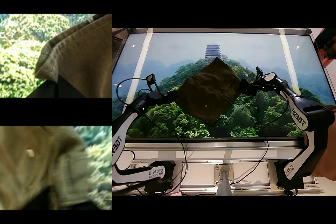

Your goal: Fold the clothes and pants, and hang the long-sleeved shirts on hangers.

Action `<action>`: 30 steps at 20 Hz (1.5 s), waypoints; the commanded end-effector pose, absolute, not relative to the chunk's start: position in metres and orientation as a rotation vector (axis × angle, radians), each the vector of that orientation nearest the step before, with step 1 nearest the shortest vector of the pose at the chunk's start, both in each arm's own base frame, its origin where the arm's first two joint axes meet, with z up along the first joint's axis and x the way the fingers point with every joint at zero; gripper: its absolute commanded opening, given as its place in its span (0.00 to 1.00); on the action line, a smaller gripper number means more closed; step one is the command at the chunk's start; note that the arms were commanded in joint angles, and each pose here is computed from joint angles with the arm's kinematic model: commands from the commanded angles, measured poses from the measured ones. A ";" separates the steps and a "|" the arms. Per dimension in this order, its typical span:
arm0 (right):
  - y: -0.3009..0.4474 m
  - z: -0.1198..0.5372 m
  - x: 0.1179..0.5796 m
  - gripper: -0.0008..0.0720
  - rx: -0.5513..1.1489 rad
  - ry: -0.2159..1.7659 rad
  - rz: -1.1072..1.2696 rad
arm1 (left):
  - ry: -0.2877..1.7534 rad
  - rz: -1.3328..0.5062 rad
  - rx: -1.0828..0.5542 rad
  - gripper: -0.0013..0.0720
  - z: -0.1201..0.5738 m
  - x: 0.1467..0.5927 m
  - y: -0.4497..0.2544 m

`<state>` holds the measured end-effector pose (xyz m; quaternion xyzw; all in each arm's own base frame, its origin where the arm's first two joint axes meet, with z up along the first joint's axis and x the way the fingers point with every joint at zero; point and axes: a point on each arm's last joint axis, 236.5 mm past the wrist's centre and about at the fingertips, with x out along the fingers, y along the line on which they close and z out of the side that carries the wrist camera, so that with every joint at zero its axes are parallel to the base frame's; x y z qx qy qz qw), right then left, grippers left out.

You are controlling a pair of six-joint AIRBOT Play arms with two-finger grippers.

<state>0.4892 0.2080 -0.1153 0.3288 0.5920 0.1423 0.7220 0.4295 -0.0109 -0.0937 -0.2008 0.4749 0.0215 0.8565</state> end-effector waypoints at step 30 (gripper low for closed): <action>0.094 -0.105 0.335 0.62 0.449 1.914 0.520 | 1.397 -0.447 -0.179 0.03 -0.070 0.281 -0.214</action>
